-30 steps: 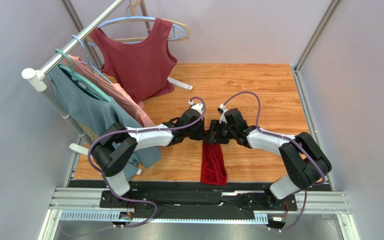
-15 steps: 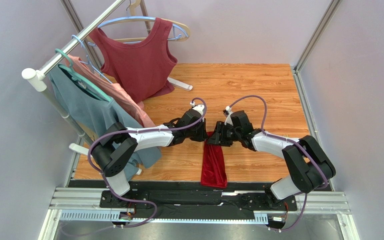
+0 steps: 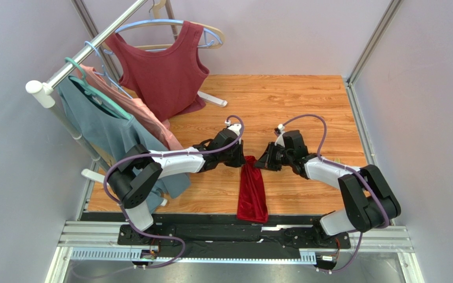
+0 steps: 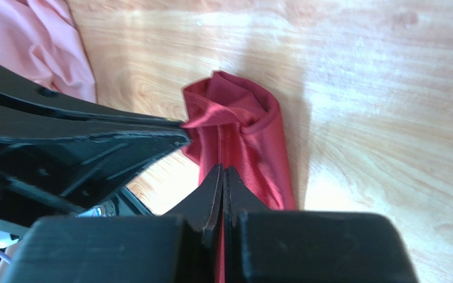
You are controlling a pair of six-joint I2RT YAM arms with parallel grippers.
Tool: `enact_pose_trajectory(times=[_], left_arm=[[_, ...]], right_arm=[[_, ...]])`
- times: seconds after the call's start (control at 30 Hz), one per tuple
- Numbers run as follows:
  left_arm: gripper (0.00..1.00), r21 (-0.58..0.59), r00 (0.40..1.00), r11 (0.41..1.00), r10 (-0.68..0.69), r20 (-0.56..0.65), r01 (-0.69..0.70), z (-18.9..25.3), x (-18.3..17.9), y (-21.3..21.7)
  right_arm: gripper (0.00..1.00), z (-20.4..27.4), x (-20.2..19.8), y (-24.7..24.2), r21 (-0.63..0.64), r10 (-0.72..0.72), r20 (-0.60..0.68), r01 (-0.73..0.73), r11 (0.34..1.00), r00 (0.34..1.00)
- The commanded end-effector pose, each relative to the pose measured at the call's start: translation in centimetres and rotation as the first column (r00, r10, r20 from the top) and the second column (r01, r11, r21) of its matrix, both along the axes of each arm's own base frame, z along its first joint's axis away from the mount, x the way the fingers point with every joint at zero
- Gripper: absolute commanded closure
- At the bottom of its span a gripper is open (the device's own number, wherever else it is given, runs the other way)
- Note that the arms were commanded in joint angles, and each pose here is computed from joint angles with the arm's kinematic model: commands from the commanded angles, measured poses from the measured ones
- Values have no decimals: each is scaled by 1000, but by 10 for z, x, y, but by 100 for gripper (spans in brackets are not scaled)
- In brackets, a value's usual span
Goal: Fold the napkin into a case and place the utensils inside
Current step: Grasp the top corner of the smaller rectangle folded napkin from the folded napkin.
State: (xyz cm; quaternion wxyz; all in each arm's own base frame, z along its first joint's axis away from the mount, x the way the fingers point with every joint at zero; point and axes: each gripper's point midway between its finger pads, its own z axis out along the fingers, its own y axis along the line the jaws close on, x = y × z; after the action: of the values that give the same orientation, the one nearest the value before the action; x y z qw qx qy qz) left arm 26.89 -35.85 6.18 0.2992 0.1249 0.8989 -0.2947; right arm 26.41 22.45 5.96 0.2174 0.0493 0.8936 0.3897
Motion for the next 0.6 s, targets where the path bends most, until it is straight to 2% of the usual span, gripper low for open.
enact_pose_trajectory(times=[0.0, 0.33, 0.57], left_arm=[[100, -48, 1000, 999, -12, 25, 13, 16, 0, -7], [100, -48, 1000, 999, -23, 20, 24, 15, -2, -10], [100, -45, 998, 997, -69, 14, 69, 13, -10, -15]], right_arm=[[100, -6, -1, 6, 19, 11, -7, -11, 1000, 1000], [100, -22, -5, 25, 75, 2, -61, 3, 997, 998], [100, -27, 9, 24, 115, -134, -77, 142, 983, 988]])
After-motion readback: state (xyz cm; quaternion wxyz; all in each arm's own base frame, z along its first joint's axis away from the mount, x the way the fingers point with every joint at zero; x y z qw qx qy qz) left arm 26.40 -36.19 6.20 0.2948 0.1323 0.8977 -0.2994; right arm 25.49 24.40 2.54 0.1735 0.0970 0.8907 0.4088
